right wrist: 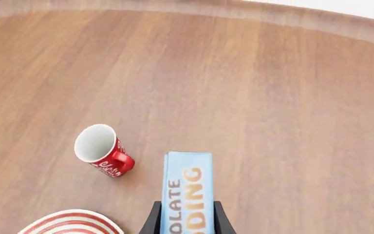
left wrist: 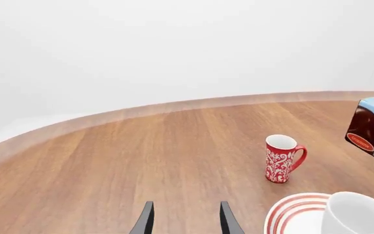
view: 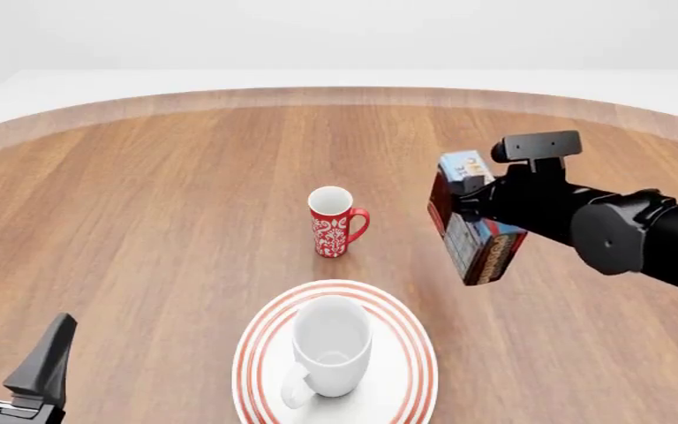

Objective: Pick up the white mug and put it on the plate, and put the chocolate pudding to the right of the plate.

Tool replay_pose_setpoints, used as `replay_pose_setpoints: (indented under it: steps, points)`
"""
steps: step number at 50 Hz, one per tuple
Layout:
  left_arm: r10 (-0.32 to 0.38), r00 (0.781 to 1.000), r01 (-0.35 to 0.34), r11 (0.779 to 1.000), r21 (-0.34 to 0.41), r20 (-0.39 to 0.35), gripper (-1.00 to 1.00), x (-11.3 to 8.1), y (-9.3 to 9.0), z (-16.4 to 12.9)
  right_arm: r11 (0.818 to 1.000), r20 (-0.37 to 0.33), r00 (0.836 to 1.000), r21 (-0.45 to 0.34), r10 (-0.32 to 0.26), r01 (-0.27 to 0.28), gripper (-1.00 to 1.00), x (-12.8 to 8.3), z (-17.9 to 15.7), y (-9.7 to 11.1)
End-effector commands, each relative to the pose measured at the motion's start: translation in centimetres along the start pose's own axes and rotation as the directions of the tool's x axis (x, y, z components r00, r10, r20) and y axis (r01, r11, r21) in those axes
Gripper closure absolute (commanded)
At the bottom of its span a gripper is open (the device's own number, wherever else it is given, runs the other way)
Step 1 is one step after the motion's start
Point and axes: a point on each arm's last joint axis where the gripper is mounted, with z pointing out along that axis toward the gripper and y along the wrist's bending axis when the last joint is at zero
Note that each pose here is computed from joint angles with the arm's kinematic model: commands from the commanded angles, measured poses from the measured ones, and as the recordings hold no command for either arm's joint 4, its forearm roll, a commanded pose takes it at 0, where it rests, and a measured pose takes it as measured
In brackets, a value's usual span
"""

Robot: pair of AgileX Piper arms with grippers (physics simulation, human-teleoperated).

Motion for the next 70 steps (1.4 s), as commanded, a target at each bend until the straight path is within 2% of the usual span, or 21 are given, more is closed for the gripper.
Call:
replay_pose_setpoints:
  steps: [1,18,27,43,50,70]
  points:
    - [-0.002,1.000,0.002,1.000,0.002,0.003,-1.00,0.0,0.0,0.0,1.000,0.023,1.000,0.006,0.017,-0.017,1.00,0.7,-3.3,-0.3]
    - [-0.005,1.000,0.005,1.000,0.002,0.004,-1.00,0.0,0.0,0.0,0.999,0.039,0.998,0.014,0.038,-0.039,1.00,2.3,-6.9,-0.7]
    - [-0.008,1.000,0.008,1.000,0.003,0.006,-1.00,-0.1,0.0,0.0,0.999,0.030,0.999,0.001,0.038,-0.038,1.00,4.0,-8.4,-0.4]
    - [-0.011,1.000,0.011,1.000,0.005,0.008,-1.00,-0.1,0.0,0.0,0.998,0.012,0.998,0.029,0.062,-0.062,1.00,6.6,-9.8,-1.2]
    - [-0.013,1.000,0.013,1.000,0.005,0.009,-1.00,-0.1,0.0,0.0,0.996,-0.010,0.997,0.048,0.079,-0.079,1.00,8.7,-10.1,-1.6]
    - [-0.015,1.000,0.015,1.000,0.006,0.010,-1.00,-0.1,0.0,0.0,0.990,-0.034,0.993,0.094,0.111,-0.107,1.00,11.4,-10.6,-2.5]
